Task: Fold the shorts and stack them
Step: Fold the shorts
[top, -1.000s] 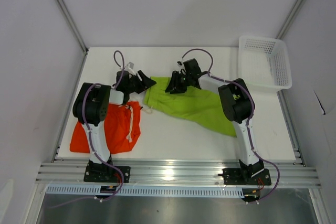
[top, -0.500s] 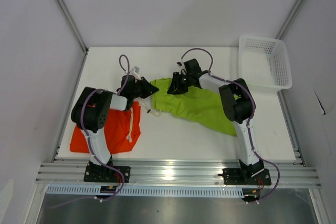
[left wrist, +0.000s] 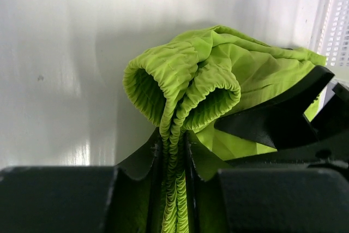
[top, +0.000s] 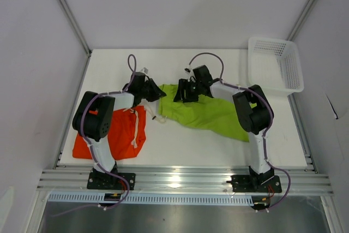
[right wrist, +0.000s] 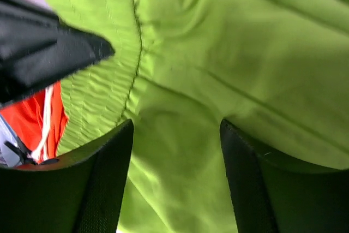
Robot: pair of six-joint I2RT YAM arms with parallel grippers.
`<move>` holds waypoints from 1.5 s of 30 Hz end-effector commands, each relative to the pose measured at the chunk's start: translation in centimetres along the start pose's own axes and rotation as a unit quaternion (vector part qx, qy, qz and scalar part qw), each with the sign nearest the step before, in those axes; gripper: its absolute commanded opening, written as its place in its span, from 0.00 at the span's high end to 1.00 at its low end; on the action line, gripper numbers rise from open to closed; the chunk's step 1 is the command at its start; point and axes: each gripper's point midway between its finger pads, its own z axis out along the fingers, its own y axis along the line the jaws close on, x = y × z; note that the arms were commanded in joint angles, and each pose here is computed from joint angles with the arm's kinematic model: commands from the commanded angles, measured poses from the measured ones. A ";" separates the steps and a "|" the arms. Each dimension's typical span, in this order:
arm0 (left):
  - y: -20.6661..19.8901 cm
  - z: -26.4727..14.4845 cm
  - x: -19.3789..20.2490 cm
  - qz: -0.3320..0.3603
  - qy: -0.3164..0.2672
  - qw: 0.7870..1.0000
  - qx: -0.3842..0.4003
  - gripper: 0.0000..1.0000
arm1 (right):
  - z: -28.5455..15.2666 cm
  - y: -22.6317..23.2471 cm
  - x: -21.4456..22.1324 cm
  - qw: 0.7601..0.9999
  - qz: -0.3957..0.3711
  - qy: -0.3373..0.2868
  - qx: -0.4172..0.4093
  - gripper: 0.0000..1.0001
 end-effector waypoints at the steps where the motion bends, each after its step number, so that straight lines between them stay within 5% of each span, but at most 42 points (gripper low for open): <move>1: -1.2 -0.9 -1.0 -0.010 -0.003 1.000 -0.014 1.00 | -1.0 -0.7 0.7 0.999 -0.022 -0.017 0.033 0.31; 10: -1.3 -1.8 -2.7 0.018 0.008 0.999 -0.037 1.00 | -3.6 -0.8 0.1 0.997 -0.033 -0.051 0.044 0.31; 14: -1.2 -2.3 -4.7 0.032 0.018 0.998 -0.048 1.00 | -5.2 -0.8 0.2 0.997 -0.035 -0.050 0.054 0.46; 20: -2.0 -2.9 -8.1 0.094 0.012 0.993 -0.068 1.00 | -6.4 1.6 1.0 0.998 0.004 -0.018 -0.052 0.66; 24: -1.6 -2.3 -8.1 0.109 0.040 0.990 -0.081 1.00 | -6.6 5.3 3.2 0.981 0.025 0.086 -0.171 0.83; 26: -1.2 -1.9 -8.2 0.111 0.045 0.989 -0.090 1.00 | -6.6 6.1 3.2 0.973 0.059 0.118 -0.190 1.00; 45: -4.4 -5.6 -14.0 0.184 0.020 0.971 -0.151 1.00 | -1.0 3.3 7.6 0.913 0.234 0.252 -0.220 1.00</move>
